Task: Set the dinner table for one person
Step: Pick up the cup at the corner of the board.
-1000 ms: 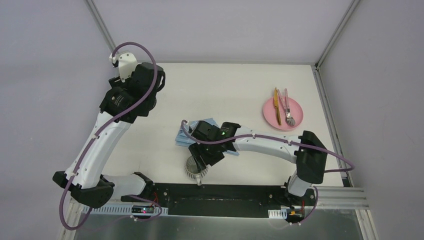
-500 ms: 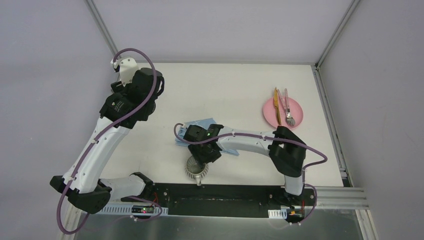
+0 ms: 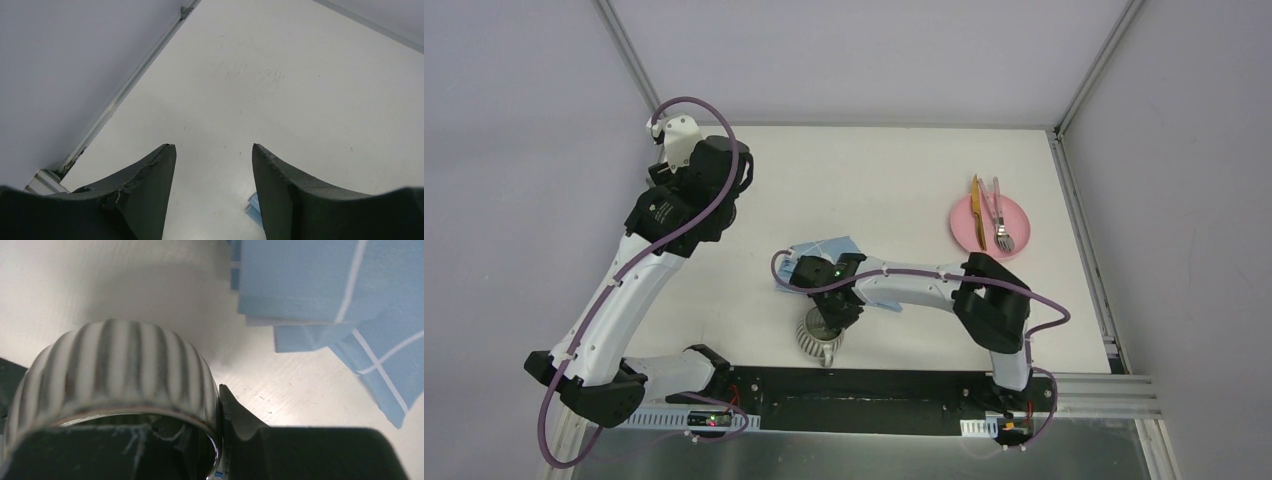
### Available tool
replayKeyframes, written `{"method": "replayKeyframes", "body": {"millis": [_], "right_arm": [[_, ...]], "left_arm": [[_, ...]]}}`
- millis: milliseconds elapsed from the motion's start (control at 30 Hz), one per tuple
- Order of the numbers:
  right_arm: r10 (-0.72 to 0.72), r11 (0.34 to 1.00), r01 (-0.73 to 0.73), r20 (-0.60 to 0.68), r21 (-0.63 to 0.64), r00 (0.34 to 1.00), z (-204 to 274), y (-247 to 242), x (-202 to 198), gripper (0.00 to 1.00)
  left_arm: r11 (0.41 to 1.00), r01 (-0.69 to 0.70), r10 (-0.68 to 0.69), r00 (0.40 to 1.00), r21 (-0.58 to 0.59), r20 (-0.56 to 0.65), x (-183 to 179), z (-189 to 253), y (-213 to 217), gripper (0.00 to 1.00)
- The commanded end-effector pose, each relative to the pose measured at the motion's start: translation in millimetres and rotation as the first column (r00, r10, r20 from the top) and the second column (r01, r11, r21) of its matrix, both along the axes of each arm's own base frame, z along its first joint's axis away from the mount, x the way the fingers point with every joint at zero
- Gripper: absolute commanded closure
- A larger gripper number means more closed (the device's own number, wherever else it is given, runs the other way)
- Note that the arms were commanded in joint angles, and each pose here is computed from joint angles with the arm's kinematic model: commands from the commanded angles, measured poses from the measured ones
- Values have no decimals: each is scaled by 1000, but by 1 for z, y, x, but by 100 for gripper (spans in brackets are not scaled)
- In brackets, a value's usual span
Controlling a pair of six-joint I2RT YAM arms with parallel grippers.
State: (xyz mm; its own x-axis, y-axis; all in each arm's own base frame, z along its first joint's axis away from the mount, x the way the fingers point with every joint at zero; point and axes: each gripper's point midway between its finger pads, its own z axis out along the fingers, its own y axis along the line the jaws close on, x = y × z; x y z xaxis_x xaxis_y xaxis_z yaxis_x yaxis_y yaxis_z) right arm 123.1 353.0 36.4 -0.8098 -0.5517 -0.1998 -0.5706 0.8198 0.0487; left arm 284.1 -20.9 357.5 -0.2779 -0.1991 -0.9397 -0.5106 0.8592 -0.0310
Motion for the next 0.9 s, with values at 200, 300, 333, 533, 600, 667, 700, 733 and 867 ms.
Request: {"method": "replayKeyframes", "body": {"millis": [200,300,333,533,600,667,700,733,867], "right_arm": [[-118,989,137,265,-57,957,57,-55,29,100],[-124,985,156,325,-73,937,72,-64,38,100],[-125,984,162,342,-80,931,74,-66,40,100],[-171,948,275,473,-160,864,92,-101,76,100],[-201,941,306,489,-145,849,95,-107,88,100],[-235,930,343,502,-132,832,97,-115,102,100],[-257,923,365,508,-124,822,98,-119,110,100],[-277,917,383,510,-114,814,98,-122,118,100],[-356,889,452,508,-75,785,100,-136,153,100]], "left_arm": [[999,35,-35,999,-16,6,7,-2,-10,49],[999,42,-42,999,-15,-1,9,-4,-13,51],[999,44,-44,999,-16,-3,10,-5,-13,52],[999,45,-45,999,-18,0,9,-6,-13,56],[999,49,-49,999,-18,-1,10,-7,-14,58],[999,48,-48,999,-13,-5,12,-8,-15,58],[999,48,-48,999,-12,-6,13,-9,-16,58],[999,47,-47,999,-10,-6,15,-10,-16,59],[997,70,-70,998,-13,-8,26,-11,-26,73]]}}
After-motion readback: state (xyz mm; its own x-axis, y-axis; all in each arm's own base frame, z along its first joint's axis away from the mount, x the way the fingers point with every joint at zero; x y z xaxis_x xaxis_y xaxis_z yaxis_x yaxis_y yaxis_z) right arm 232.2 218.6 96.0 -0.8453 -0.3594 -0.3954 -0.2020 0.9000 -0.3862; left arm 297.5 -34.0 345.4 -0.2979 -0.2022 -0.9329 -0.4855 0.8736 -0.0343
